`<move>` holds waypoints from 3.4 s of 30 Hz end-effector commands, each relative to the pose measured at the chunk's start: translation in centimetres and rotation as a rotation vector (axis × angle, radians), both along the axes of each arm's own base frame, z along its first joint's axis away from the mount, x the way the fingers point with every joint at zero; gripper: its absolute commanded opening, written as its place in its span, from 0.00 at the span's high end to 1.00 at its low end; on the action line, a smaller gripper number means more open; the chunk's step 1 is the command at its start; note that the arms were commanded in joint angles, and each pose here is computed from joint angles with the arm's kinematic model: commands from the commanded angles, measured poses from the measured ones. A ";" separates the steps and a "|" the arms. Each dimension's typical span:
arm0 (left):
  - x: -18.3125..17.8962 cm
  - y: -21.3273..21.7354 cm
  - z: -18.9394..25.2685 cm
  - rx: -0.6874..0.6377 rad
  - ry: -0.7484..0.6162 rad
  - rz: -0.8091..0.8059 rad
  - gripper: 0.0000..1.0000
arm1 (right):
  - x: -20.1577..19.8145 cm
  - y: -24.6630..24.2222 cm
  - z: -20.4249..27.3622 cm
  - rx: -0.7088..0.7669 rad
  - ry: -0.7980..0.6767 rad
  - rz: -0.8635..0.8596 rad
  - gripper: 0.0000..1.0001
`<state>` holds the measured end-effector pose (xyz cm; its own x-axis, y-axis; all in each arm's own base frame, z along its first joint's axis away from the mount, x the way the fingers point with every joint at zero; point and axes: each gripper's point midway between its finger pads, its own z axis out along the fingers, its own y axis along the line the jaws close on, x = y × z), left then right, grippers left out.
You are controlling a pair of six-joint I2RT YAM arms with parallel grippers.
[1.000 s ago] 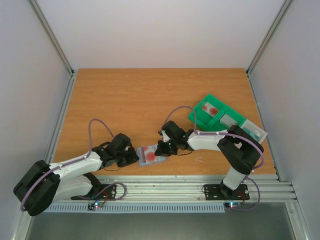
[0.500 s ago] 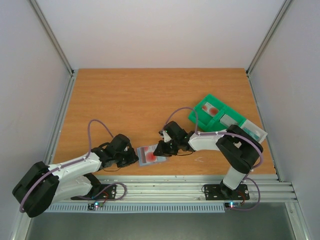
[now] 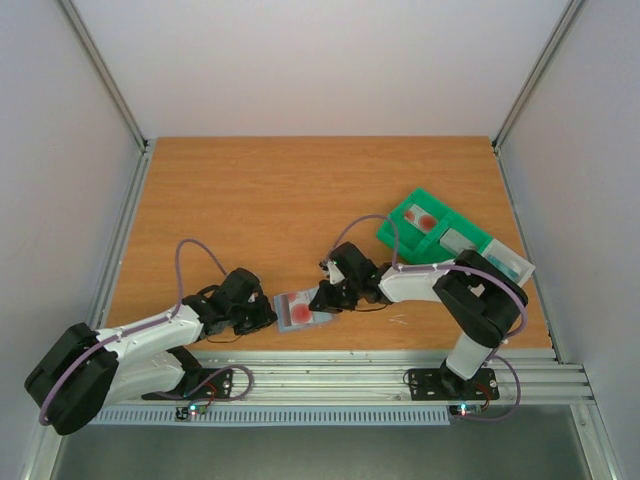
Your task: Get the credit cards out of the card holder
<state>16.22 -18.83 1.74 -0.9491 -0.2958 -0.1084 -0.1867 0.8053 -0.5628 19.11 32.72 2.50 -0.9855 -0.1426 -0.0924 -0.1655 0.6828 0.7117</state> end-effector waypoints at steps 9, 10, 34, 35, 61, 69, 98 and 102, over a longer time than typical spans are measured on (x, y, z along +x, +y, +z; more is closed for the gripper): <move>-0.6 0.8 -0.9 0.024 0.018 0.012 0.91 | 0.7 -2.4 1.4 0.014 -0.028 -0.026 0.99; -0.6 0.8 -0.9 0.023 0.018 0.013 0.91 | 0.7 -2.6 1.5 0.011 -0.032 -0.025 0.99; 0.5 -1.8 8.1 -0.130 -0.099 -0.068 0.35 | -0.5 -3.9 9.6 0.190 -0.130 0.123 0.99; 0.4 -2.1 8.9 -0.141 -0.107 -0.092 0.34 | -0.9 -3.9 10.2 0.203 -0.133 0.141 0.99; -2.9 -6.7 19.5 -0.439 -0.285 -0.521 0.47 | -7.3 -3.8 20.6 0.547 -0.203 0.432 0.99; -2.6 -7.2 20.6 -0.550 -0.311 -0.494 0.88 | -7.2 -3.8 20.2 0.538 -0.196 0.428 0.99; 2.4 -2.3 21.3 -0.542 -0.483 -0.008 0.99 | -0.9 -4.3 22.0 0.510 -0.171 -0.137 0.47; 3.0 -0.9 22.4 -0.600 -0.554 0.099 1.00 | -0.3 -4.4 22.4 0.533 -0.175 -0.191 0.48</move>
